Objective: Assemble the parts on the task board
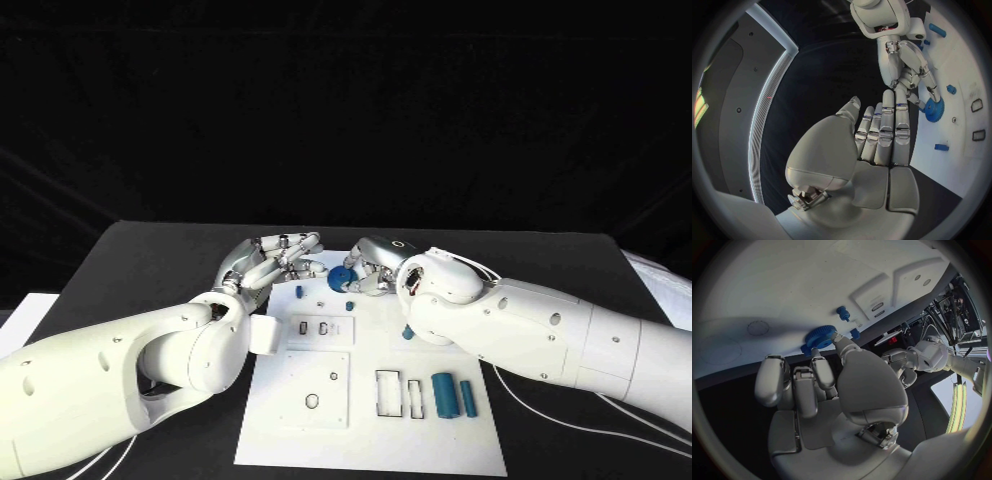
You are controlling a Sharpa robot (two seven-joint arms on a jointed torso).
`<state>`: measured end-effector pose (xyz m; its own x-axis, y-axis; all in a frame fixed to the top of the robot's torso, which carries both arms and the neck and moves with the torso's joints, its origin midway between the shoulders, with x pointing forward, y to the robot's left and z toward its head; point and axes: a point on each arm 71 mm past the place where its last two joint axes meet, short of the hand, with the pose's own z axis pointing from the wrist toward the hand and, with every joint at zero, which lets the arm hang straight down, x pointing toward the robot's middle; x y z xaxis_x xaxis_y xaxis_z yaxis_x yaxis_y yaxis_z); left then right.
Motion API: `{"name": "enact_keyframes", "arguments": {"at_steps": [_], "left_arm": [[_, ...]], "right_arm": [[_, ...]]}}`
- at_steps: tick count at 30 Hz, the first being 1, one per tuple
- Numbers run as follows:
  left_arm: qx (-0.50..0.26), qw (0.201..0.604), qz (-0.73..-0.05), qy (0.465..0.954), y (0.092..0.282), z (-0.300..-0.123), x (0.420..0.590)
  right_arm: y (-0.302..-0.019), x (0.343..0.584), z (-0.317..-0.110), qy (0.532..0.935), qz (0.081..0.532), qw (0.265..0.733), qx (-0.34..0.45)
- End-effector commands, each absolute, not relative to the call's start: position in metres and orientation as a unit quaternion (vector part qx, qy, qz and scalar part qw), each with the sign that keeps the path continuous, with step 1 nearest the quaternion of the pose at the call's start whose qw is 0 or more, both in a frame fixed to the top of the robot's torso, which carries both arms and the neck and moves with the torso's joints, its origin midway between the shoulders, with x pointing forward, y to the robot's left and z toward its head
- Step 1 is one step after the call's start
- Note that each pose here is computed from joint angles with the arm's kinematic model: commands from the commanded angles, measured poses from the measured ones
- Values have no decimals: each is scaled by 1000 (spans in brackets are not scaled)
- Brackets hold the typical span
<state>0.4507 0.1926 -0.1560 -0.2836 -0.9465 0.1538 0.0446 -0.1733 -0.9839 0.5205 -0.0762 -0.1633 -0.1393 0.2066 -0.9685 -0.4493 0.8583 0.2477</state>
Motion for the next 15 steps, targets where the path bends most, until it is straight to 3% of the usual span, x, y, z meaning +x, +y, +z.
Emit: {"name": "enact_keyframes", "arguments": {"at_steps": [1,8,15], "left_arm": [[-441,390,-632,504,190,-154,450],[-441,390,-631,505,190,-155,450],[-442,390,-631,505,190,-154,450]], "right_arm": [[-75,522,-166,723,255,637,-82],[-77,524,-165,716,255,646,-75],[-84,521,-155,670,291,680,-68]]}}
